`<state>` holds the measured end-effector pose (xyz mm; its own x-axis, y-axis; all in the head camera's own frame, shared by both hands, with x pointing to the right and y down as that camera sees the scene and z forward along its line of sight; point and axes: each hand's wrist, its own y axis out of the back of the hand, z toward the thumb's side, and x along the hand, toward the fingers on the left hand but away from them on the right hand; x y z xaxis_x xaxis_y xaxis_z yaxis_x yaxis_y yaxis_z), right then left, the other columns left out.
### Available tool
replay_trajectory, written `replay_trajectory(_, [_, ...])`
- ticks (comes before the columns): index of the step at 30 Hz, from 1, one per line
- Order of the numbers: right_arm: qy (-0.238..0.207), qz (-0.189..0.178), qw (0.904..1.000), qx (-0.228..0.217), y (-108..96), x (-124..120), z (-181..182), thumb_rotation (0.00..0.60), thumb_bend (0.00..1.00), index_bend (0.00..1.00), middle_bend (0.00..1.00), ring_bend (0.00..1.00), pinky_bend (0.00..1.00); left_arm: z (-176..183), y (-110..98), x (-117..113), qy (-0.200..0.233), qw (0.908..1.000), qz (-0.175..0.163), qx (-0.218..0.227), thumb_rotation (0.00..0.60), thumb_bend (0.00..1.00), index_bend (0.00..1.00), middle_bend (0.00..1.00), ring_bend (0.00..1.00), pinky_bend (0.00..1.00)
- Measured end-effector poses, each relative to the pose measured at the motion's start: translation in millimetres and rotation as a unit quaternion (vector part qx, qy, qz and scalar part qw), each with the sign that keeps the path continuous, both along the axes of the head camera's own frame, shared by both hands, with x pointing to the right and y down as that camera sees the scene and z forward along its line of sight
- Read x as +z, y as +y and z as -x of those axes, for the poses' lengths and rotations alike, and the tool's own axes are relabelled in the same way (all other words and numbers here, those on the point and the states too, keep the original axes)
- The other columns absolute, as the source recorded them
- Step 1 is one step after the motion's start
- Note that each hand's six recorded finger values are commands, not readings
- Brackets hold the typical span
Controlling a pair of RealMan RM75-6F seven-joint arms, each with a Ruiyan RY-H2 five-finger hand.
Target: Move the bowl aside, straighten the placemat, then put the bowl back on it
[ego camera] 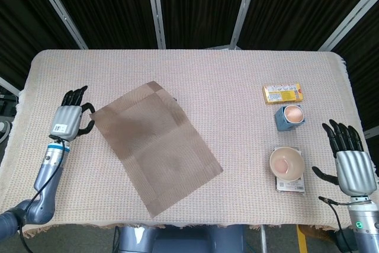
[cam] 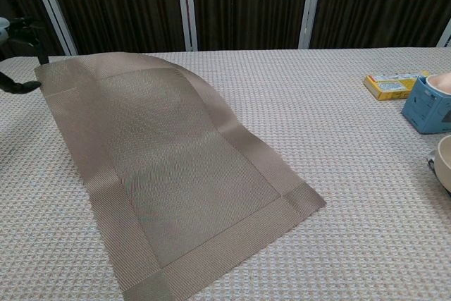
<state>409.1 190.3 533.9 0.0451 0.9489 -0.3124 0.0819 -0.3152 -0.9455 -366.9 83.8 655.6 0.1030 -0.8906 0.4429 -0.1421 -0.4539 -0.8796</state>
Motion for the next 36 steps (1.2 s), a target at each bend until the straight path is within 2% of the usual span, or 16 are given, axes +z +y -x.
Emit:
replay_trajectory(6, [-0.003,0.004,0.9989,-0.047,3,2,18,0.6,0.0,0.0,0.0,0.0,0.0,33,23,-39,-0.006,0.9994,-0.025,-0.025,0.6,0.0,0.0,0.0,0.0,0.0])
replay_trajectory(10, [-0.008,0.021,0.9936,-0.111,4,10,44,0.6,0.0,0.0,0.0,0.0,0.0,49,42,-62,-0.024,0.9987,-0.032,-0.033,0.6,0.0,0.0,0.0,0.0,0.0])
replay_trajectory(15, [-0.023,0.054,0.9809,-0.185,-5,27,84,0.6,0.0,0.0,0.0,0.0,0.0,56,64,-80,-0.045,0.9976,-0.027,-0.045,0.6,0.0,0.0,0.0,0.0,0.0])
replay_trajectory(20, [-0.035,0.077,0.9634,-0.254,-21,49,131,0.6,0.0,0.0,0.0,0.0,0.0,57,72,-95,-0.073,0.9959,-0.029,-0.044,0.6,0.0,0.0,0.0,0.0,0.0])
replay_trajectory(23, [-0.04,0.086,0.9527,-0.289,-27,66,160,0.6,0.0,0.0,0.0,0.0,0.0,57,77,-101,-0.076,0.9958,-0.025,-0.045,0.6,0.0,0.0,0.0,0.0,0.0])
replay_trajectory(27, [-0.04,0.104,0.9441,-0.31,-26,95,185,0.6,0.0,0.0,0.0,0.0,0.0,57,77,-101,-0.078,0.9958,-0.027,-0.041,0.6,0.0,0.0,0.0,0.0,0.0])
replay_trajectory(32, [-0.043,0.123,0.939,-0.318,-22,128,209,0.6,0.0,0.01,0.0,0.0,0.0,57,77,-94,-0.08,0.9958,-0.02,-0.039,0.6,0.0,0.0,0.0,0.0,0.0])
replay_trajectory(36, [-0.041,0.13,0.9361,-0.324,-17,145,224,0.6,0.0,0.01,0.0,0.0,0.0,58,75,-92,-0.08,0.9958,-0.019,-0.041,0.6,0.0,0.0,0.0,0.0,0.0])
